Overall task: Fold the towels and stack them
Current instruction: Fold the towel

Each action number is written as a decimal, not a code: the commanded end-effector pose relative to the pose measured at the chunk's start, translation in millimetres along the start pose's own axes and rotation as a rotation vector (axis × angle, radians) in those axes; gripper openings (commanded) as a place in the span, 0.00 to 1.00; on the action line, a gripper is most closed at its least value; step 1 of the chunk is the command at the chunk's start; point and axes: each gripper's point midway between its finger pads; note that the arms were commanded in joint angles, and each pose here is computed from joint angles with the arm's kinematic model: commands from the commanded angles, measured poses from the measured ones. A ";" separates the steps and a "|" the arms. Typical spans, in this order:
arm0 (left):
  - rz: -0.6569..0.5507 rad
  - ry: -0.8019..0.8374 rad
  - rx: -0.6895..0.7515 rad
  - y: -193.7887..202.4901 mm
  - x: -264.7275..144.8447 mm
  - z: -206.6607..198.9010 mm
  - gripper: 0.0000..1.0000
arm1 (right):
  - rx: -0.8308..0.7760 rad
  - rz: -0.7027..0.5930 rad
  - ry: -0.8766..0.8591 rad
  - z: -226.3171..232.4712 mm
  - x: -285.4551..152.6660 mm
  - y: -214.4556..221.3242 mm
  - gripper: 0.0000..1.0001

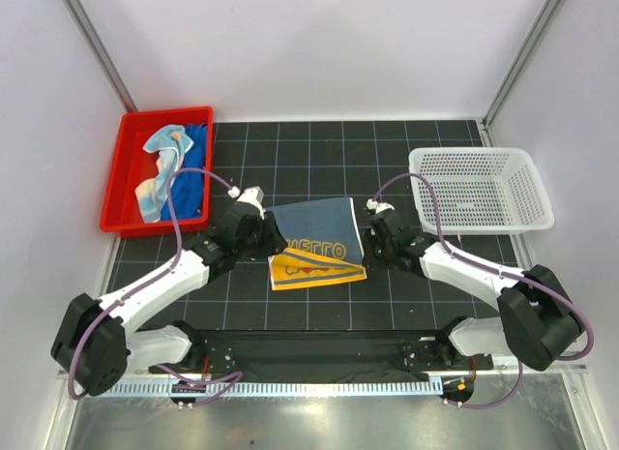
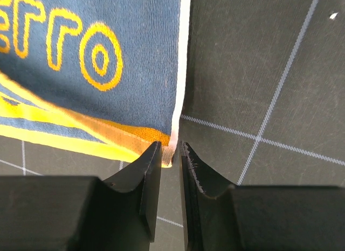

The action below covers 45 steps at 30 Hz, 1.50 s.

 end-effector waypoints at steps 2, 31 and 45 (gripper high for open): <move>-0.017 -0.088 0.026 -19.9 13.6 6.3 0.45 | 0.011 -0.012 -0.005 1.5 -2.7 3.3 0.27; 0.022 -0.197 0.071 13.1 20.2 12.7 0.45 | 0.000 -0.140 0.035 16.1 -14.1 -50.9 0.33; 0.060 -0.292 0.050 -87.2 74.4 50.1 0.44 | -0.002 -0.100 -0.024 71.6 44.3 -152.3 0.34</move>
Point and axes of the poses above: each gripper's point midway between its finger pads, its own x axis out along the fingers, its own z axis along the line the jaws close on, y = z × x, and after that the axes turned 11 degrees about x, right-handed
